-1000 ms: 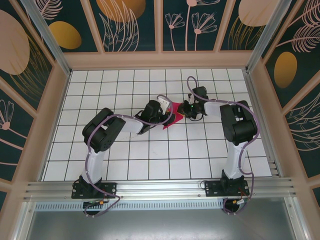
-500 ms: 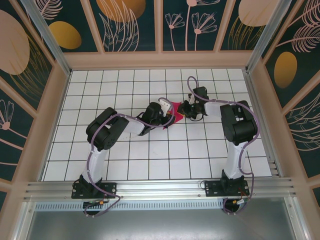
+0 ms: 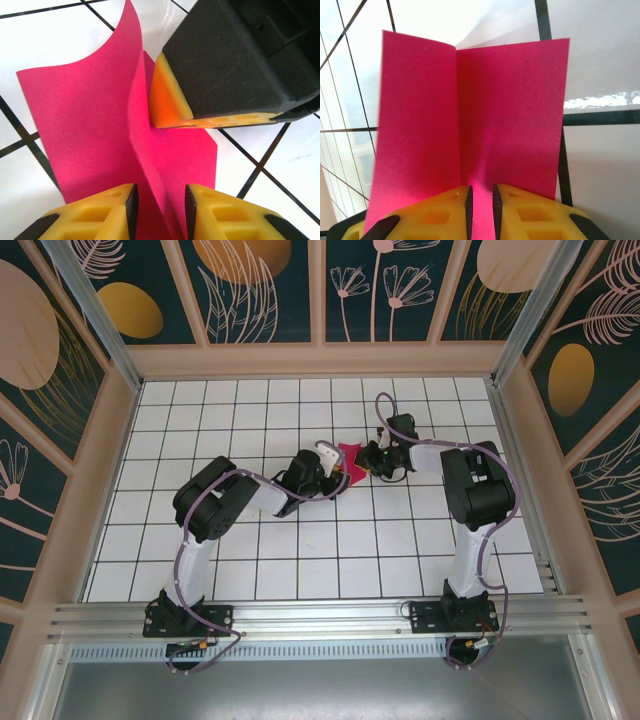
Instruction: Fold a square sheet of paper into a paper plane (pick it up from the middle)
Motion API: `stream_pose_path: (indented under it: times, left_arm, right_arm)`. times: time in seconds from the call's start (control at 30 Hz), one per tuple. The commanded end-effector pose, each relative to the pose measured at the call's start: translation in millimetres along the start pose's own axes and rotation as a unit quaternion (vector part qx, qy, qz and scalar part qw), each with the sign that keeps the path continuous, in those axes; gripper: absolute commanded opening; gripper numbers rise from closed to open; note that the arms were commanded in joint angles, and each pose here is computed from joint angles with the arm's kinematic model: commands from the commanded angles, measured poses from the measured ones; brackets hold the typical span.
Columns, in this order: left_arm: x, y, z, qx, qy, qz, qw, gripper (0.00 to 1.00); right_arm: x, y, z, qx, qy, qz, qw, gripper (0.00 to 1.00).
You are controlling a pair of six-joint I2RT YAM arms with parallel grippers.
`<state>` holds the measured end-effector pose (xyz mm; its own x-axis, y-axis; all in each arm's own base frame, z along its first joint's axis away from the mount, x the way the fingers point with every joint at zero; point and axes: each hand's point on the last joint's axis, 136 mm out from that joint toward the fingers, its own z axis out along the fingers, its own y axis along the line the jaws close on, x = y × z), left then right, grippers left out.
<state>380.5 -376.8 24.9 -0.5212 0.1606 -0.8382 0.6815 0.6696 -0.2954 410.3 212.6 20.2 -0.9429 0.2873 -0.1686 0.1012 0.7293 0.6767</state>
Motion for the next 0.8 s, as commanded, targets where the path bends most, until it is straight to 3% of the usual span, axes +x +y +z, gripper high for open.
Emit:
stream_pose_path:
  times: [0.0,0.3,0.77]
  left_arm:
    - [12,2,4,-0.007,0.004,0.017,1.0,0.29]
    - [-10,-9,-4,0.012,0.004,-0.007,1.0,0.15]
    - [-34,6,-11,0.062,0.017,-0.126,0.99,0.15]
  right_arm:
    - [35,-47,5,0.067,0.049,0.056,0.995,0.22]
    - [38,-56,3,0.076,0.05,0.05,0.995,0.23]
    - [41,-61,2,0.076,0.057,0.042,0.995,0.23]
